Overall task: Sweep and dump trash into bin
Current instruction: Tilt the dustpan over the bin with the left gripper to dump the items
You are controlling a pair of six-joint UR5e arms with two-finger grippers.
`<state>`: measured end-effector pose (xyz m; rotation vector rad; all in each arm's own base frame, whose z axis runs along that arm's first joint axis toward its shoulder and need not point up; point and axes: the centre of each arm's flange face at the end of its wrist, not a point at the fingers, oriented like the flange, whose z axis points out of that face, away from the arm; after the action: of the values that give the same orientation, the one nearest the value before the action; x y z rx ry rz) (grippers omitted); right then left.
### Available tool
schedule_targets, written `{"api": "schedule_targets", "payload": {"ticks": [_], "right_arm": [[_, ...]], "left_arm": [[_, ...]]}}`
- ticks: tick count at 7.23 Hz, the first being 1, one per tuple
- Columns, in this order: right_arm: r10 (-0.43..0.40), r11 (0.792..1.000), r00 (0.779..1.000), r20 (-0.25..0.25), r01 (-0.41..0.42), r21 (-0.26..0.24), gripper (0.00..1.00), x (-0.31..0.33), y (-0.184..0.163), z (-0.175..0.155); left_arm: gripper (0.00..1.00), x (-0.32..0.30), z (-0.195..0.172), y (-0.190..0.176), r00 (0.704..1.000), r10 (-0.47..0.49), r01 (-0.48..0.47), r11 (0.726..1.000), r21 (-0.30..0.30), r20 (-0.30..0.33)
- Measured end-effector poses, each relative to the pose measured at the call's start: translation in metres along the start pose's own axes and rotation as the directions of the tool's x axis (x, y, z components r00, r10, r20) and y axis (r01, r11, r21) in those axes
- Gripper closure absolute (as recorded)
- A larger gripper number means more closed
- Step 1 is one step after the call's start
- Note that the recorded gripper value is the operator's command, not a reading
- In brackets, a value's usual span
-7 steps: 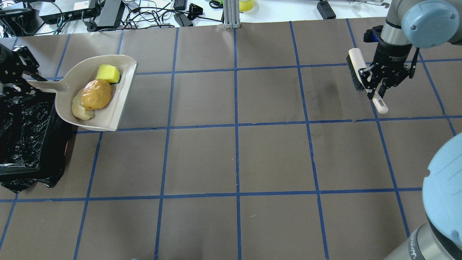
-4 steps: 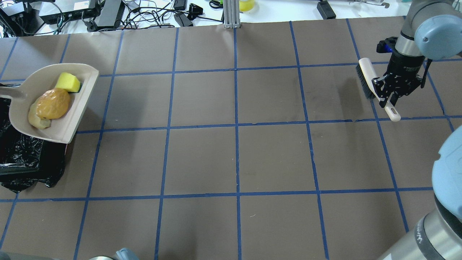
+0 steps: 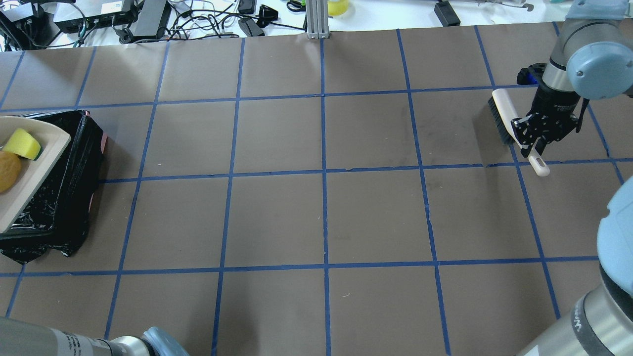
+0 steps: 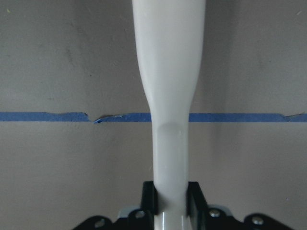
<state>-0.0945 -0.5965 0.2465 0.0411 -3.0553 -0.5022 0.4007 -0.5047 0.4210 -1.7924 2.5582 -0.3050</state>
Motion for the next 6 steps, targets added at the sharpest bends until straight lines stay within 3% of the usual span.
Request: {"api": "schedule_targets", "payload": {"ticks": [3, 4, 6], "right_arm": [[-0.001, 1.0, 1.0, 0.002, 0.001, -0.005, 0.98, -0.001, 0.0, 0.006], [0.0, 1.0, 1.0, 0.004, 0.0, -0.009, 0.84, -0.001, -0.001, 0.009], [0.0, 1.0, 1.0, 0.01, 0.0, -0.016, 0.78, -0.003, 0.0, 0.014]], "left_arm": [[1.0, -0.003, 0.013, -0.041, 0.994, 0.112, -0.112, 0.979, 0.171, 0.012], [1.0, 0.0, 0.014, -0.045, 0.992, 0.129, -0.129, 0.968, 0.214, 0.011], [1.0, 0.027, 0.002, -0.036, 0.983, 0.182, -0.185, 0.929, 0.32, 0.04]]}}
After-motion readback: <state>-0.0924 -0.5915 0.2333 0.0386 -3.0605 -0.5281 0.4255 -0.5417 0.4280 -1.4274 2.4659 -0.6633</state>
